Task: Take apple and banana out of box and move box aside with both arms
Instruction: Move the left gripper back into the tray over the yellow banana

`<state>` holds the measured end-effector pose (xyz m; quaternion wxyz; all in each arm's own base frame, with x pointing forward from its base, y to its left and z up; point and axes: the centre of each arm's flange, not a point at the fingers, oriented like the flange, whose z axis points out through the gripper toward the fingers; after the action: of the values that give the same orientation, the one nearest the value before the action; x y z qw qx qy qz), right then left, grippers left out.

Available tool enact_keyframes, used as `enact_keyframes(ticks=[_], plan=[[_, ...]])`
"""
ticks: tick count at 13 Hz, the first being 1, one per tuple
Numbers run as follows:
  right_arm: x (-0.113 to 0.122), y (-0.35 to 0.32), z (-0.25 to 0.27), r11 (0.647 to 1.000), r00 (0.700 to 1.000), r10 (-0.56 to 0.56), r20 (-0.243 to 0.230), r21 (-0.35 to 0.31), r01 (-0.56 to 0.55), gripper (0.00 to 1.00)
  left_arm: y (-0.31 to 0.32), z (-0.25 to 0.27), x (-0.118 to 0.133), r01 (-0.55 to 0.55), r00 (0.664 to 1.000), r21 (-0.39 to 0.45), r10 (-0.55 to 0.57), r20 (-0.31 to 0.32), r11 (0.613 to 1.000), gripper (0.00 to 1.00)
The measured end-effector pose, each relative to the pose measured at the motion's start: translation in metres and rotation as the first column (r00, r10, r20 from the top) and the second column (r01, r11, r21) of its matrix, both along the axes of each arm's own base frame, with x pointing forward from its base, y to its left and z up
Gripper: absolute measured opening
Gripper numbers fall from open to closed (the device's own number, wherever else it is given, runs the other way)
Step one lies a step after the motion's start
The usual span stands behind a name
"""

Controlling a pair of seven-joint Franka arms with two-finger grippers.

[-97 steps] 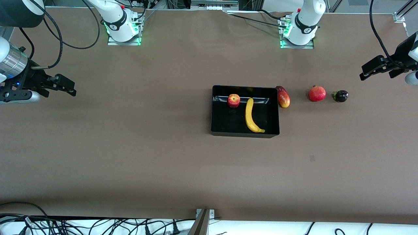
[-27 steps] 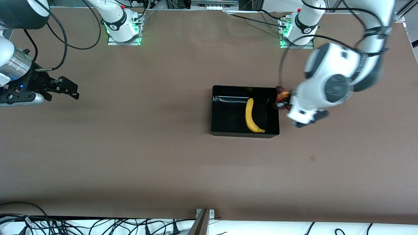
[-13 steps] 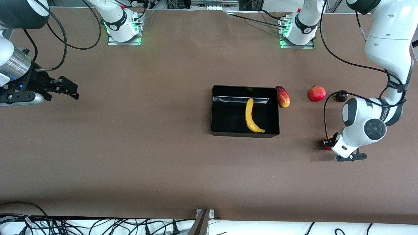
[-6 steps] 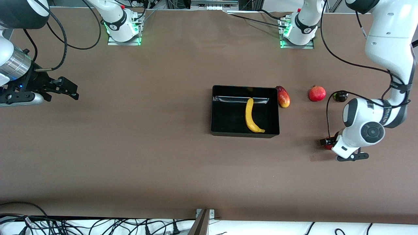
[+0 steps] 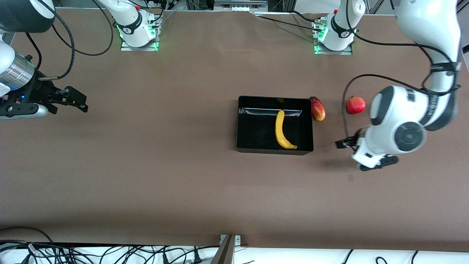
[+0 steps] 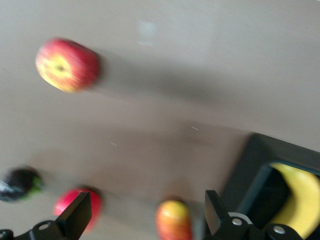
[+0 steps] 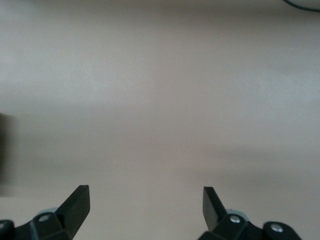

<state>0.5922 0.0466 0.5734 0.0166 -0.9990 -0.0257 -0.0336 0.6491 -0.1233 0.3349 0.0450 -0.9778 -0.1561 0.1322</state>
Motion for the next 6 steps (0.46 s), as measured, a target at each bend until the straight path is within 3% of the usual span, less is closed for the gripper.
enact_keyframes(ticks=[2, 4, 6], plan=[[0.000, 0.000, 0.000, 1.000, 1.000, 0.000, 0.000, 0.000, 0.000, 1.00, -0.055, -0.020, -0.016, -0.063, 0.997, -0.033, 0.061, -0.054, 0.997, 1.00], [0.000, 0.000, 0.000, 1.000, 1.000, 0.000, 0.000, 0.000, 0.000, 1.00, -0.097, -0.048, -0.033, -0.083, 0.991, -0.015, 0.081, -0.104, 0.996, 1.00], [0.000, 0.000, 0.000, 1.000, 1.000, 0.000, 0.000, 0.000, 0.000, 1.00, -0.116, -0.058, -0.041, -0.086, 0.990, -0.006, 0.085, -0.117, 0.996, 1.00]])
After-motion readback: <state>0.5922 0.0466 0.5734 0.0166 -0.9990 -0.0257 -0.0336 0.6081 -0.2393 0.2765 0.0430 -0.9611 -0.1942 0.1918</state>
